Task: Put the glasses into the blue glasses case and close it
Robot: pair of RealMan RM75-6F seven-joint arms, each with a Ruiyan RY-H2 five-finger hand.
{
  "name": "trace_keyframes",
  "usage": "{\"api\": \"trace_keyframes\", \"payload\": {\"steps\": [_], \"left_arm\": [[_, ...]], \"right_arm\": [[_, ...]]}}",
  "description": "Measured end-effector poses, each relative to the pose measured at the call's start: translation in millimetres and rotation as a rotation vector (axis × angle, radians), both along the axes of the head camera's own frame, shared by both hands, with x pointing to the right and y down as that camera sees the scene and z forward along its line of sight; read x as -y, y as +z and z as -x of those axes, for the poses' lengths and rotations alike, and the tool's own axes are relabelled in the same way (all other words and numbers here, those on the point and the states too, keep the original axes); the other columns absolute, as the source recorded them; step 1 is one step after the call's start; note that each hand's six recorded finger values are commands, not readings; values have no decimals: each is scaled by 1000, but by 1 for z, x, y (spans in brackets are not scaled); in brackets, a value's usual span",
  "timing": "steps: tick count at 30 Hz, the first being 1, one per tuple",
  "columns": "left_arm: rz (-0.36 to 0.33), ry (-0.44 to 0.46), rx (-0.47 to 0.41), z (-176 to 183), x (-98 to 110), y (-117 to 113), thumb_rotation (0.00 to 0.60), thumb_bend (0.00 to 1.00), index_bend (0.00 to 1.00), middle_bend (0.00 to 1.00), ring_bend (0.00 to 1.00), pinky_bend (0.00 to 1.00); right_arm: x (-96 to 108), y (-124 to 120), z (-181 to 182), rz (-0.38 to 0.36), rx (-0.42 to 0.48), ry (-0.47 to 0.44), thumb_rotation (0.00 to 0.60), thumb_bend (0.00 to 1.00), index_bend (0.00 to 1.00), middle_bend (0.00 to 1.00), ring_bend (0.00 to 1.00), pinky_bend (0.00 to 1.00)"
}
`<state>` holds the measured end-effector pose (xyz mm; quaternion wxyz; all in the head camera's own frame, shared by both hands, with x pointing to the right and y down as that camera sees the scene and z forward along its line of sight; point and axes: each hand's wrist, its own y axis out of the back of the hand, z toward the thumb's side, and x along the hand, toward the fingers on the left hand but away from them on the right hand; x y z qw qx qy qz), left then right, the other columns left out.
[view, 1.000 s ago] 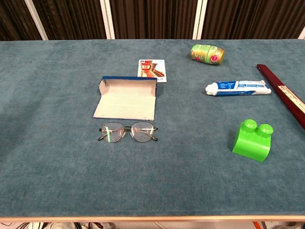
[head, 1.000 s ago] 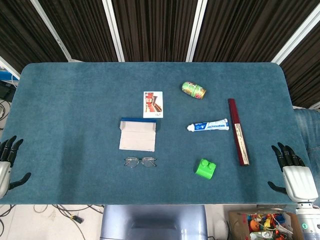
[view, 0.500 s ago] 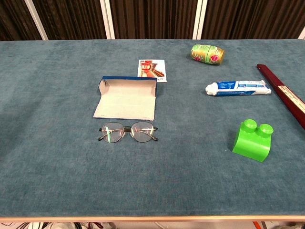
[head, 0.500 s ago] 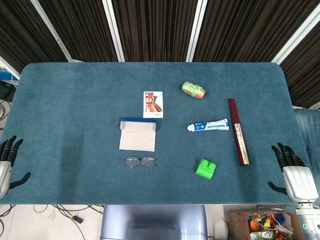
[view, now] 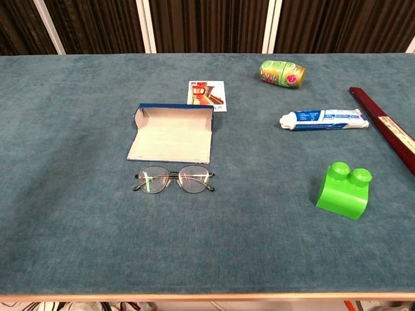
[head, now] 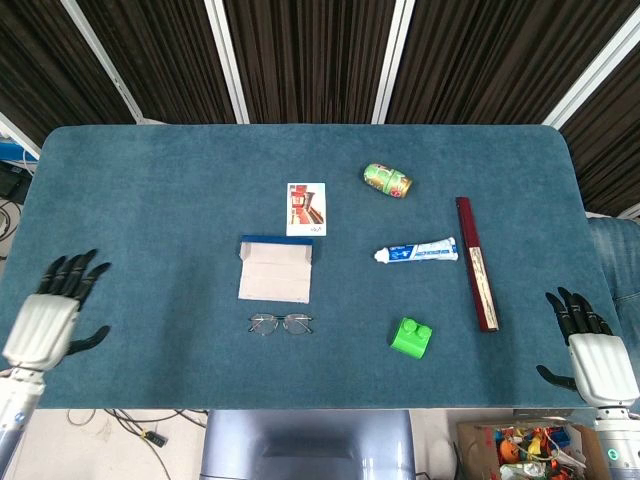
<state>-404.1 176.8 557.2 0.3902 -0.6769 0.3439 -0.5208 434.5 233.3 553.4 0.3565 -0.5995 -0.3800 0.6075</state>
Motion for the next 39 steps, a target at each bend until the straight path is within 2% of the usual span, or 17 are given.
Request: {"api": "trace_keyframes", "payload": {"steps": [3, 7, 11, 18, 24, 28, 39], "left_arm": [[54, 48, -50, -26, 16, 5, 600, 197, 181, 10, 0, 0], [167, 81, -75, -52, 34, 19, 600, 227, 220, 10, 0, 0], [246, 59, -81, -69, 56, 31, 600, 238, 269, 10, 0, 0], [313, 17, -94, -105, 81, 48, 600, 238, 310, 9, 0, 0], [396, -22, -103, -139, 81, 70, 600, 238, 328, 9, 0, 0], [435, -11, -68, -166, 75, 85, 600, 238, 351, 9, 0, 0], [459, -11, -23, -212, 54, 109, 600, 236, 379, 22, 0, 0]], "right_arm": [[0, 0, 0, 2, 0, 0, 600, 61, 0, 0, 0, 226], [0, 1, 0, 5, 0, 4, 600, 61, 0, 0, 0, 226], [-1, 2, -1, 9, 1, 11, 600, 62, 0, 0, 0, 226], [-1, 2, -2, 14, 1, 22, 600, 61, 0, 0, 0, 226], [0, 3, -2, 19, 0, 28, 600, 61, 0, 0, 0, 226], [0, 3, -3, 21, 1, 34, 600, 62, 0, 0, 0, 226], [1, 3, -4, 24, 4, 41, 600, 62, 0, 0, 0, 226]]}}
